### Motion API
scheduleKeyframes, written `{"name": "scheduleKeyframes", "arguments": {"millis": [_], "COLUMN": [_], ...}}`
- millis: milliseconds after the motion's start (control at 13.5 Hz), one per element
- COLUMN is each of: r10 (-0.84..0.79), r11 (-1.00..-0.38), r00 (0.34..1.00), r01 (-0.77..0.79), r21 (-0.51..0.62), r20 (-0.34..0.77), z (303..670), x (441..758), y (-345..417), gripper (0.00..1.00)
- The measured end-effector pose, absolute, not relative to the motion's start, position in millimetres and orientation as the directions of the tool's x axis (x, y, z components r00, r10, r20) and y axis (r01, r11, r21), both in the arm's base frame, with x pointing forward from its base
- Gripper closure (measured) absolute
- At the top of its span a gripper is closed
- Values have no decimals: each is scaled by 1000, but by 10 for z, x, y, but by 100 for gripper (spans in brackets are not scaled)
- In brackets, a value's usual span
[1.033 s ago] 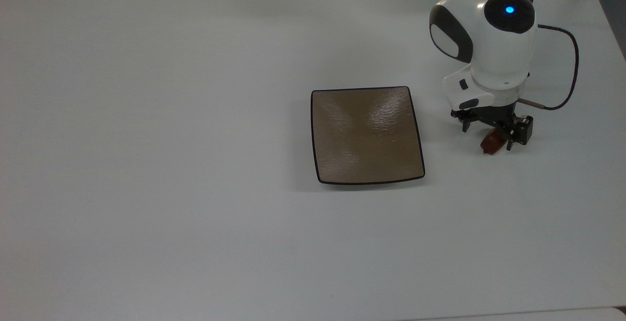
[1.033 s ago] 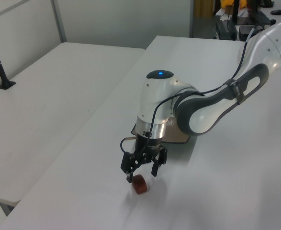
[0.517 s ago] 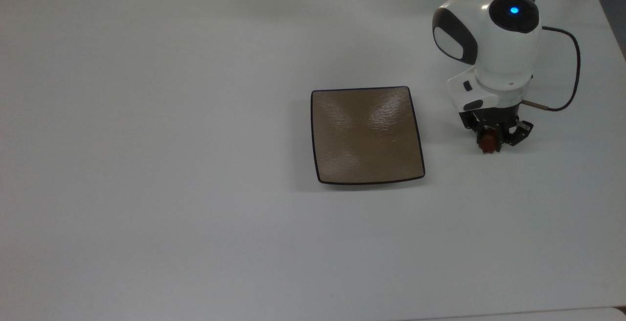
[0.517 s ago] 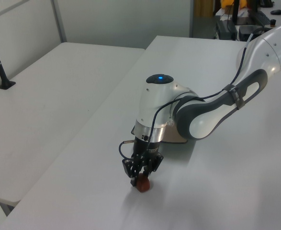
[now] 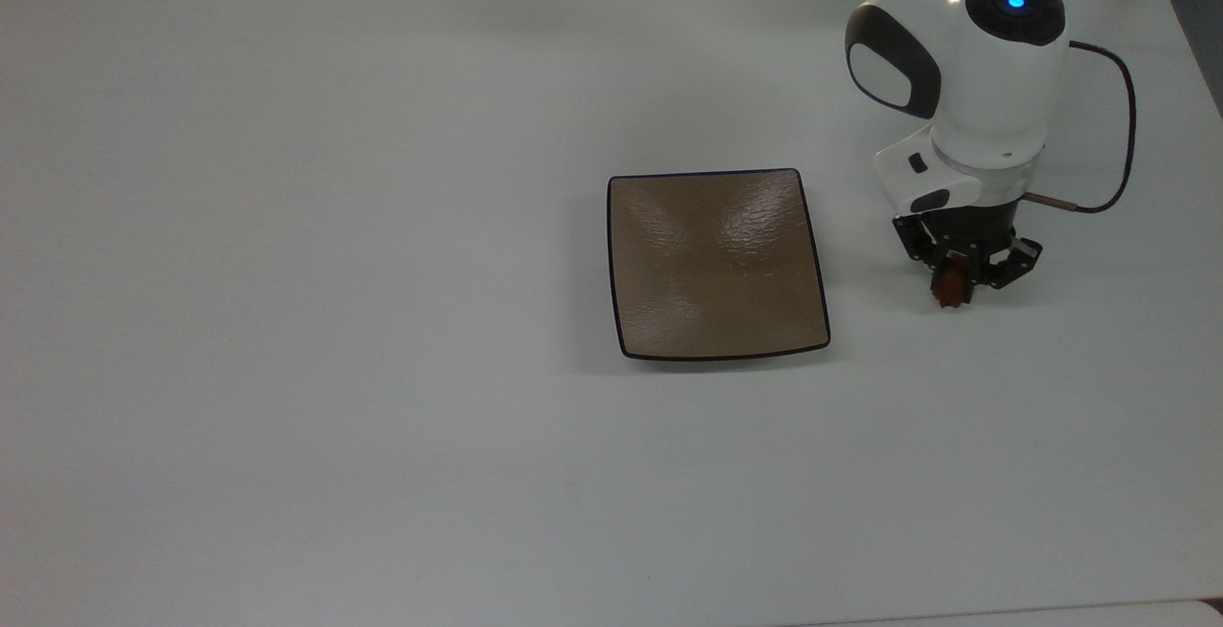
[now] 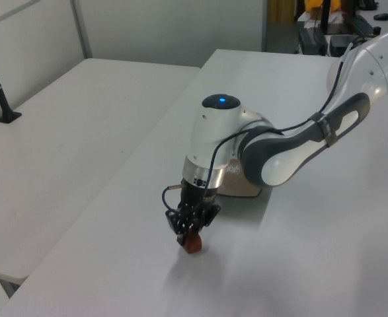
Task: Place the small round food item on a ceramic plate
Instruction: 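Lift the food item and carry it over the square plate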
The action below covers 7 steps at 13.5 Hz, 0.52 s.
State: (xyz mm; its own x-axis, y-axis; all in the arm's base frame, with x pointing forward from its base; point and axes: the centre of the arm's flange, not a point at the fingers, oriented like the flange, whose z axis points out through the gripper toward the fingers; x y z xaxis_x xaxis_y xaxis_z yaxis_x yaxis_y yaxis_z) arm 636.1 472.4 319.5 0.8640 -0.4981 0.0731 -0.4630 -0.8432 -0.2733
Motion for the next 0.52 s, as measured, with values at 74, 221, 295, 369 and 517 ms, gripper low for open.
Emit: {"name": "scheduleKeyframes", "arguments": {"millis": [74,221,295,369,517], "r10": [-481,-402,-356,-314,-275], "r11": [-860,-904,-926,-943,-957], "r00": [874,911,930,945,956], "r01": [-454,-381,-338,-299,-263], "r21": [-232,-194,-168,-144,-122], "r20": [69,86,90,94,102], "z": [3195,3407,3587,3782,4048], "x": [6401,6418,6375,6329,6296], "y": [4604,4489,4463,4426,4336], "gripper": [69,69,69,69,69]}}
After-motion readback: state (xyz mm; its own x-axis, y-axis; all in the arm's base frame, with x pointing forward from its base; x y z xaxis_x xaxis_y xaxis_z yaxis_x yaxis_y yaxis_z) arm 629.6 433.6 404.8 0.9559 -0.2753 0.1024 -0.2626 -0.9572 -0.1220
